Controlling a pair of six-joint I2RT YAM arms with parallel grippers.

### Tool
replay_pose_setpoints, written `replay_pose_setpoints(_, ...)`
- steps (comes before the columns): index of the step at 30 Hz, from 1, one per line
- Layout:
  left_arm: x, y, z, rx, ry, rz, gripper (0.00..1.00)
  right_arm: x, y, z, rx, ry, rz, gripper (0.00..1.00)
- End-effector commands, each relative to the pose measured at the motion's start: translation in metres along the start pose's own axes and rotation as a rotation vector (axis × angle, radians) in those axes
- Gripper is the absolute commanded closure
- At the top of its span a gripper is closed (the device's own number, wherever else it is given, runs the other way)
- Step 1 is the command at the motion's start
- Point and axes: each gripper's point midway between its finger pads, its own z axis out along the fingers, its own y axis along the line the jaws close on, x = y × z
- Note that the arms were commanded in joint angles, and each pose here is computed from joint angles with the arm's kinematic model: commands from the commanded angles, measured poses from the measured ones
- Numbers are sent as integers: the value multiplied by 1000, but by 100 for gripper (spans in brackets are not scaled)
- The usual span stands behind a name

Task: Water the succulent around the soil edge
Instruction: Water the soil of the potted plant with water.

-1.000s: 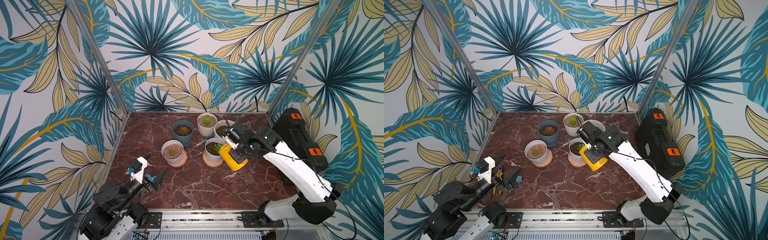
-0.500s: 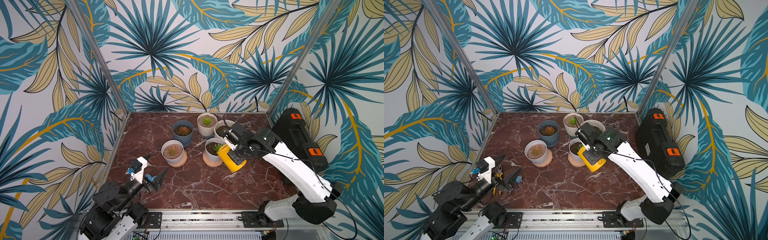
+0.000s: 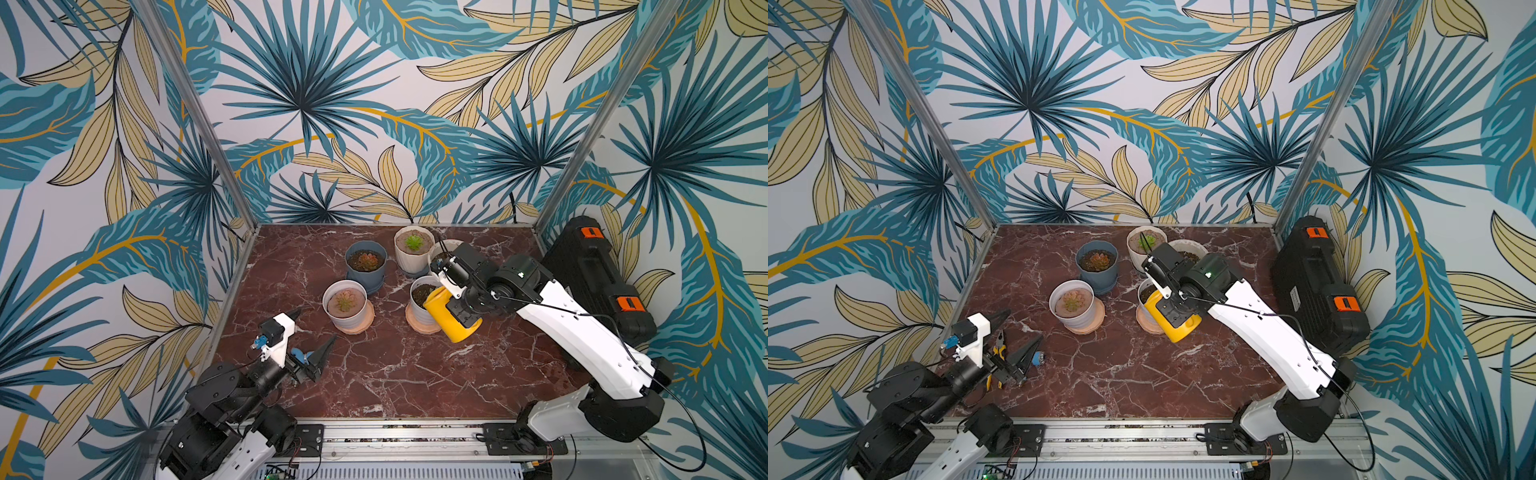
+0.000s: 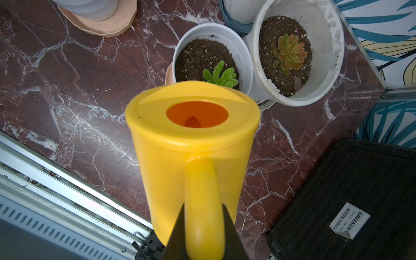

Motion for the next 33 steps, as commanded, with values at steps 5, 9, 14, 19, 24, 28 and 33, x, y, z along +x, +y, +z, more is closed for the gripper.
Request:
replay_pose_setpoints(5,2,1,0,-9,-5,8,0,-20,7,1,-23,-48,-6,100)
replay_pose_setpoints(9,2,2,0,-10,-6,9,0,-30,3,-6,-10,-132,38,100)
replay_pose_setpoints(14,1,3,-1,-19,-5,10,0,-32,-4,-11,6,-277,145,100)
replay_pose_setpoints(19,2,3,0,-18,-5,8,0,-27,-10,-21,-6,-464,250,100)
replay_pose_setpoints(24,3,4,2,-22,1,10,0,-20,-16,-36,-33,-688,339,100)
replay_pose_setpoints(28,3,5,3,-26,2,10,0,-22,-19,-41,-16,-761,309,100)
replay_pose_setpoints(33,5,2,6,-9,18,7,0,-48,-22,-41,16,-687,195,98)
